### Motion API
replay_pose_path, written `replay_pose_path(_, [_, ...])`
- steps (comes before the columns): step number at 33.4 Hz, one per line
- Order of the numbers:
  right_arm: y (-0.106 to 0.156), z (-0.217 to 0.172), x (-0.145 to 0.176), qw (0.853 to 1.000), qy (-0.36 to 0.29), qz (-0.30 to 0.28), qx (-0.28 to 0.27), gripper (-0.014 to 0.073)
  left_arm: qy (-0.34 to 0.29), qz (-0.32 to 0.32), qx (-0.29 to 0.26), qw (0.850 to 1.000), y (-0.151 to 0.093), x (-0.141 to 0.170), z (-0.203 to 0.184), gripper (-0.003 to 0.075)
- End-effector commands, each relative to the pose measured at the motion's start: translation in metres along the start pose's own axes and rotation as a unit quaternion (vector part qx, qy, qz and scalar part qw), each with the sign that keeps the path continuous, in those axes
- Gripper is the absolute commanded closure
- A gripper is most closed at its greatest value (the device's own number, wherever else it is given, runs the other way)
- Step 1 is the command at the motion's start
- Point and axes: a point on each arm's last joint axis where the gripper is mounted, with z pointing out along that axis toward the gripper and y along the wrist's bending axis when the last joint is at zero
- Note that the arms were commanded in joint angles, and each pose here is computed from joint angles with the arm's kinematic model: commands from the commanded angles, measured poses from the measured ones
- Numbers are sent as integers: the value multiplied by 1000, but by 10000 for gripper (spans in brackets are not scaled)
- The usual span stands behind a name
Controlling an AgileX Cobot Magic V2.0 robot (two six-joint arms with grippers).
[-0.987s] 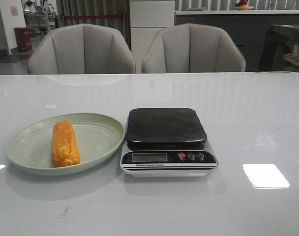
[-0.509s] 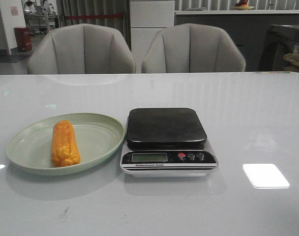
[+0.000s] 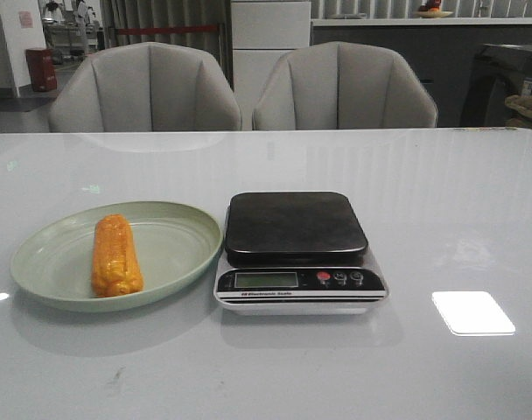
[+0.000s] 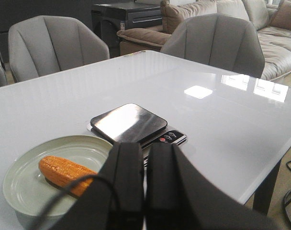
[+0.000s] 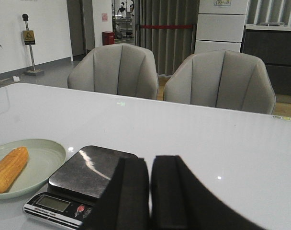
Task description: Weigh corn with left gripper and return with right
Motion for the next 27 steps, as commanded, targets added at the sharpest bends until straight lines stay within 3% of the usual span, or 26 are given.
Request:
replay_pose_path(1, [-1,0,-14,999,-42,-2,6,410,-42,-4,1,999,0,-14,-2,606])
replay_pose_path(7, [-1,0,-14,999,-42,-2,6,410,-30,-5,-7,1000,1,-4,3,606])
replay_pose_path(14, [-1,0,-14,999,-42,-2,6,410,-64,-10,-105,992,12,7,12,606])
replay_pose_path(20, [-1,0,-14,999,-42,-2,6,410,-100,0,-219,971,26,25,18,606])
replay_pose_path(27, [-1,0,-14,999,-42,-2,6,410,-112,22,-299,948,35,50,17,606])
